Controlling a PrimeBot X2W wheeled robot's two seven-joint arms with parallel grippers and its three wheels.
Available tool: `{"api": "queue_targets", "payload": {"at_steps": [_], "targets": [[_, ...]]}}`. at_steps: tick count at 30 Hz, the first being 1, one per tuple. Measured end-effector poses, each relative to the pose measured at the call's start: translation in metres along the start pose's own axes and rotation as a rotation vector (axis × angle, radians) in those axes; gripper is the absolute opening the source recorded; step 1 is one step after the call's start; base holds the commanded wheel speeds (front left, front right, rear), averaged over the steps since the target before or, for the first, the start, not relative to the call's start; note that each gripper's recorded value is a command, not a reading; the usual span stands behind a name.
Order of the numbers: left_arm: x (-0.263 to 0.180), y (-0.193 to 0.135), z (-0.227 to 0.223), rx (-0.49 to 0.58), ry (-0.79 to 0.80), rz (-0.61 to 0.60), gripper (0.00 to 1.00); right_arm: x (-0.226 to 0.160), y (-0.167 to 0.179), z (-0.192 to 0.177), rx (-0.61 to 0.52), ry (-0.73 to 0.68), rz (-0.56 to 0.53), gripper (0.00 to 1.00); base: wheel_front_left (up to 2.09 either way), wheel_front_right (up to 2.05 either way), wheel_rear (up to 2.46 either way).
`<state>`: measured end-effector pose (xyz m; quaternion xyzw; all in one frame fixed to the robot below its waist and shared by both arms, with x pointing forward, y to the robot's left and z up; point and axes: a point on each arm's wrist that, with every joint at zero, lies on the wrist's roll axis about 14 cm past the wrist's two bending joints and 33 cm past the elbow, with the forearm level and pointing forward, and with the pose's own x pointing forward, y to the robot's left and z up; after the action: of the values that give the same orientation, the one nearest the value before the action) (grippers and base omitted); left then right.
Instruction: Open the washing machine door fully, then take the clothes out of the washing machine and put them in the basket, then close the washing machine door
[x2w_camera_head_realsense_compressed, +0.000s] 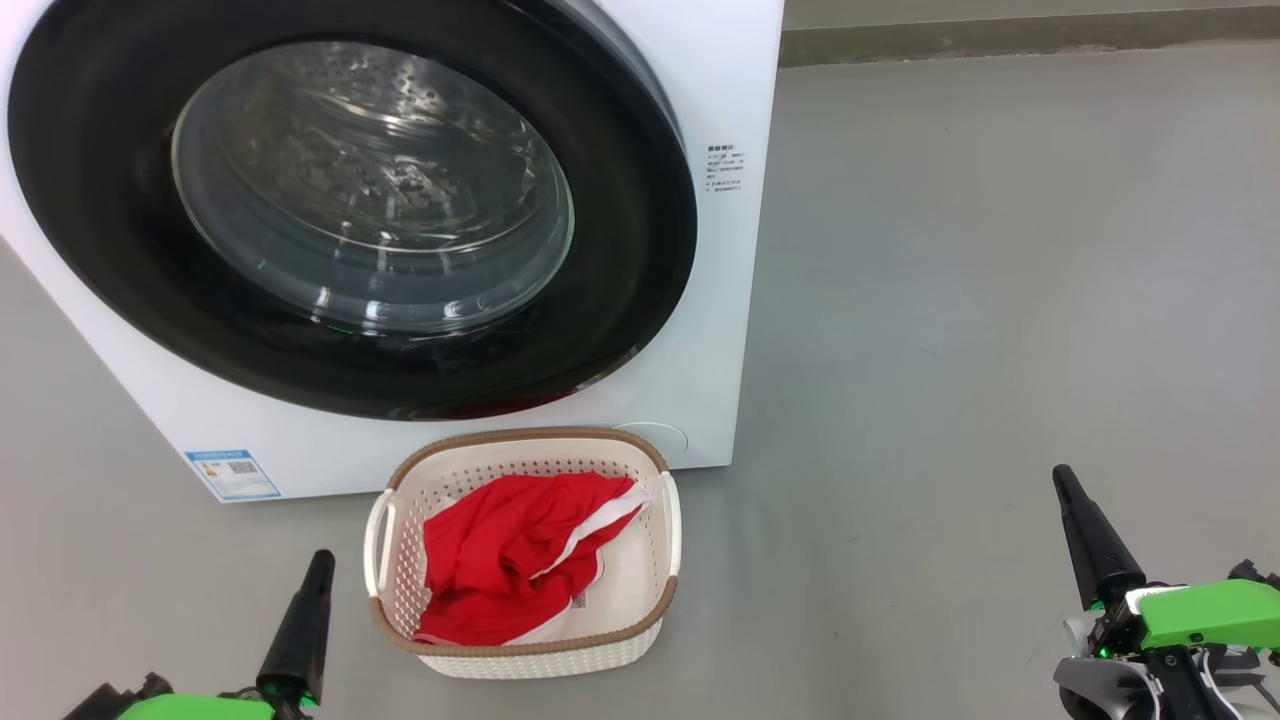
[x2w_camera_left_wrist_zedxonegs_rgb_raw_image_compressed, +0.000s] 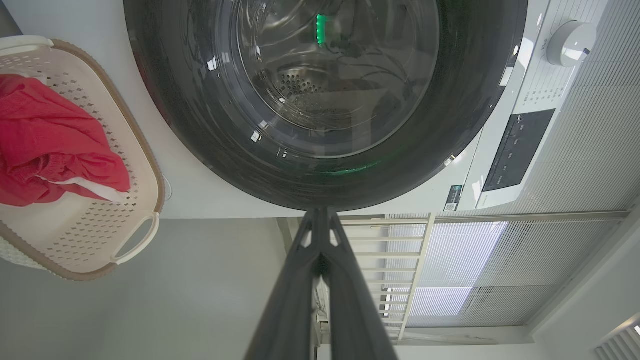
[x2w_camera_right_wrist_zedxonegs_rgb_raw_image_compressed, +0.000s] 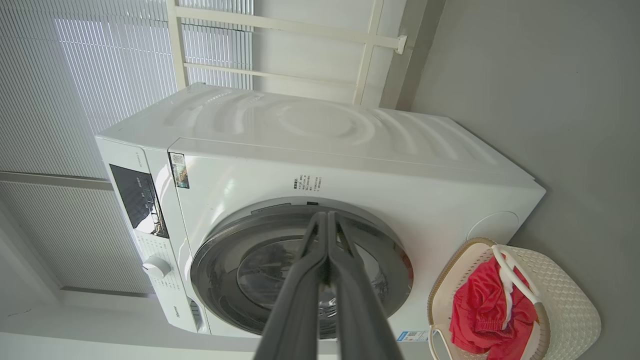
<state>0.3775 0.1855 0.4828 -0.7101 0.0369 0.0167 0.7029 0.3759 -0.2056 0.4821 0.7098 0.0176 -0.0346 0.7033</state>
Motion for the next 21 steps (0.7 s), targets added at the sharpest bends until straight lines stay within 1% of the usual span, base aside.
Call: {"api": "queue_targets", "payload": {"at_steps": [21], "targets": [[0.0, 0.0, 0.0, 0.0, 0.0, 0.0, 0.0, 0.0, 0.0, 0.0002, 0.0, -0.001, 0.0, 0.0, 0.0, 0.0, 0.0]]}}
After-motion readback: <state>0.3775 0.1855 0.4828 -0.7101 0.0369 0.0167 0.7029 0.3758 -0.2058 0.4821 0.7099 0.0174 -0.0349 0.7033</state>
